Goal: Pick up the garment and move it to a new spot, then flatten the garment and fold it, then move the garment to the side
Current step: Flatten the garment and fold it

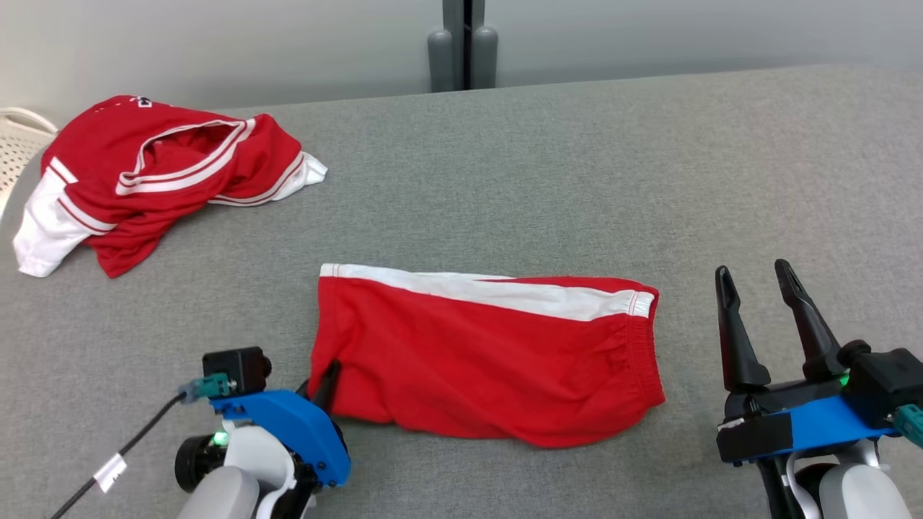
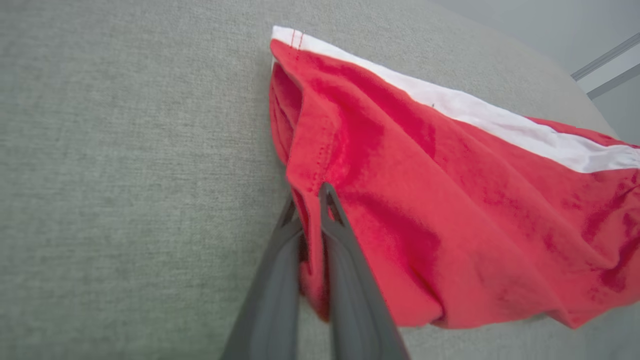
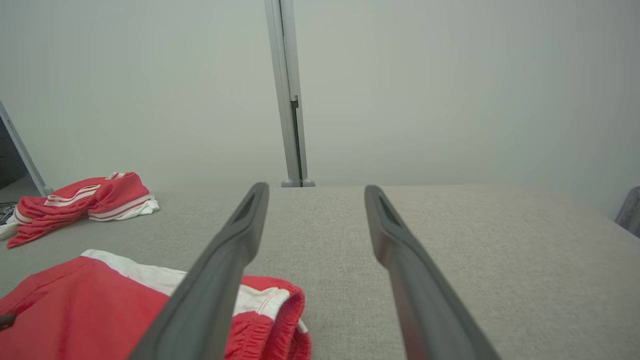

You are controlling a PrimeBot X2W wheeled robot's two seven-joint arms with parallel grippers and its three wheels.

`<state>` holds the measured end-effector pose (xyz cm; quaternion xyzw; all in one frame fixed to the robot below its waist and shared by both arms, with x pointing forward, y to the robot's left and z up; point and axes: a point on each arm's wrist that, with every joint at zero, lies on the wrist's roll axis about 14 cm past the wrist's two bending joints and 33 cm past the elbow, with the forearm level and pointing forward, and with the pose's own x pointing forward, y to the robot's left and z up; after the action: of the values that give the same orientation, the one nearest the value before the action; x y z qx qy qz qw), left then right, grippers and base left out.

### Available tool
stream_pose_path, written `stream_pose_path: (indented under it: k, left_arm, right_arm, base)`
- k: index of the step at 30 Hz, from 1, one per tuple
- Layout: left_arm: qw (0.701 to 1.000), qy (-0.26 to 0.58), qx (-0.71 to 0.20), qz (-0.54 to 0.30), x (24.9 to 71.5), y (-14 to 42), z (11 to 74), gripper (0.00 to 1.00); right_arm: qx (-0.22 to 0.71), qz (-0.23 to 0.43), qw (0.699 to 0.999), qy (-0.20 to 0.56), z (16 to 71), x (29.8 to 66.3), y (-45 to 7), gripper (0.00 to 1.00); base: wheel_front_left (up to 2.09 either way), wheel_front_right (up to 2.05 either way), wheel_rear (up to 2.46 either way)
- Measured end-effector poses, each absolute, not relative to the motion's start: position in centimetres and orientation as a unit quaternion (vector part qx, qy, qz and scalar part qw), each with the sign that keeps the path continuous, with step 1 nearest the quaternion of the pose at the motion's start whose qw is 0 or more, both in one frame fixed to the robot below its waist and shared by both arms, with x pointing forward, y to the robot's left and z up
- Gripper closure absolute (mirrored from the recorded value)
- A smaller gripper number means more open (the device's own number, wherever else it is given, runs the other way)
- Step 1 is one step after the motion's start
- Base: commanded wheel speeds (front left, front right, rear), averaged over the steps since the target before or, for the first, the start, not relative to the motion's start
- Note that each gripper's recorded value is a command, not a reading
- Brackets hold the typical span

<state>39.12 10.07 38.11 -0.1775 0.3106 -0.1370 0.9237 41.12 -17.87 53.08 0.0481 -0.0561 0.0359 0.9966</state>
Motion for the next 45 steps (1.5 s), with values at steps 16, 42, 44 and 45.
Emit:
stream_pose_path:
  k: [16,42,44,45]
  left_arm:
    - [0.981,0.109,-0.105,-0.120,40.3,11.2,44.4,0.00]
    - [0.995,0.041,-0.091,-0.024,39.9,17.9,47.1,0.00]
    - [0.995,0.043,-0.090,-0.019,39.8,18.3,46.9,0.00]
    - [0.995,0.043,-0.089,-0.017,39.7,18.5,46.9,0.00]
  right_arm:
    - [0.044,0.033,0.997,-0.047,53.5,40.1,-18.1,0.00]
    - [0.020,0.073,0.965,0.250,40.6,41.5,-14.8,0.00]
    - [0.023,0.077,0.958,0.277,39.5,41.6,-14.3,0.00]
    - [0.025,0.078,0.953,0.290,39.0,41.6,-14.2,0.00]
  base:
    - [0.00,0.00,0.00]
    - [0.00,0.00,0.00]
    - [0.00,0.00,0.00]
    - [0.00,0.00,0.00]
